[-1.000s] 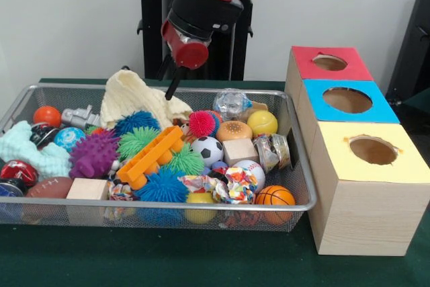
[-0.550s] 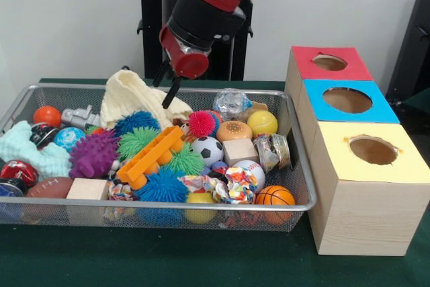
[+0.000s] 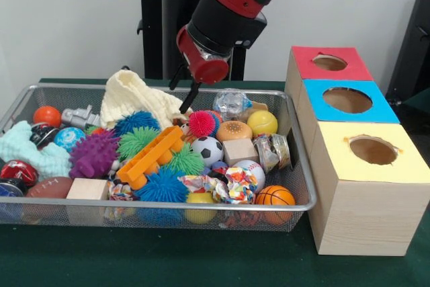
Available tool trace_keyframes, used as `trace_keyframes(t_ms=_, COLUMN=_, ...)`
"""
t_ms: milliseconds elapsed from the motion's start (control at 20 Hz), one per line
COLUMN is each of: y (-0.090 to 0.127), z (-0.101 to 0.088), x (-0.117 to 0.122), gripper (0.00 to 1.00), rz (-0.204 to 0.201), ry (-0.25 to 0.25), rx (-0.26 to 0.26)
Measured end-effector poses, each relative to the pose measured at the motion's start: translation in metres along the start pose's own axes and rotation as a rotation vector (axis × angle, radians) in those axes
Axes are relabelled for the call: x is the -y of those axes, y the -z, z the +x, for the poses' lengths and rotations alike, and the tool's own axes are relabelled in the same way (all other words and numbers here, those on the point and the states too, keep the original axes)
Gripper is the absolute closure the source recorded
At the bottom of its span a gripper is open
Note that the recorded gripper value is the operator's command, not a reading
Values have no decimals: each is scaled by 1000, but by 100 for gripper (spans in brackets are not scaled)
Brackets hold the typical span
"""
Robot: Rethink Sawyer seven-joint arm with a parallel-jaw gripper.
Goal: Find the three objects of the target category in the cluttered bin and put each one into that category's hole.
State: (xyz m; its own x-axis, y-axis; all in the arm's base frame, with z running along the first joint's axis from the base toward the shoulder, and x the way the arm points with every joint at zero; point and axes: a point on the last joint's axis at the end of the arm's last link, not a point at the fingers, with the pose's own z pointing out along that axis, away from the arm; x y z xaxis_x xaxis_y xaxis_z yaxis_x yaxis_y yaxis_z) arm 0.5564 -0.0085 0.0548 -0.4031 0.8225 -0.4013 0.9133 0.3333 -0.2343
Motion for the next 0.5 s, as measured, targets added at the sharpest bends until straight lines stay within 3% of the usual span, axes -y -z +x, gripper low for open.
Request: trace_keyframes(t_ms=500, y=8, z=4, x=-6, gripper=0, rz=-24, ry=-12, rx=10)
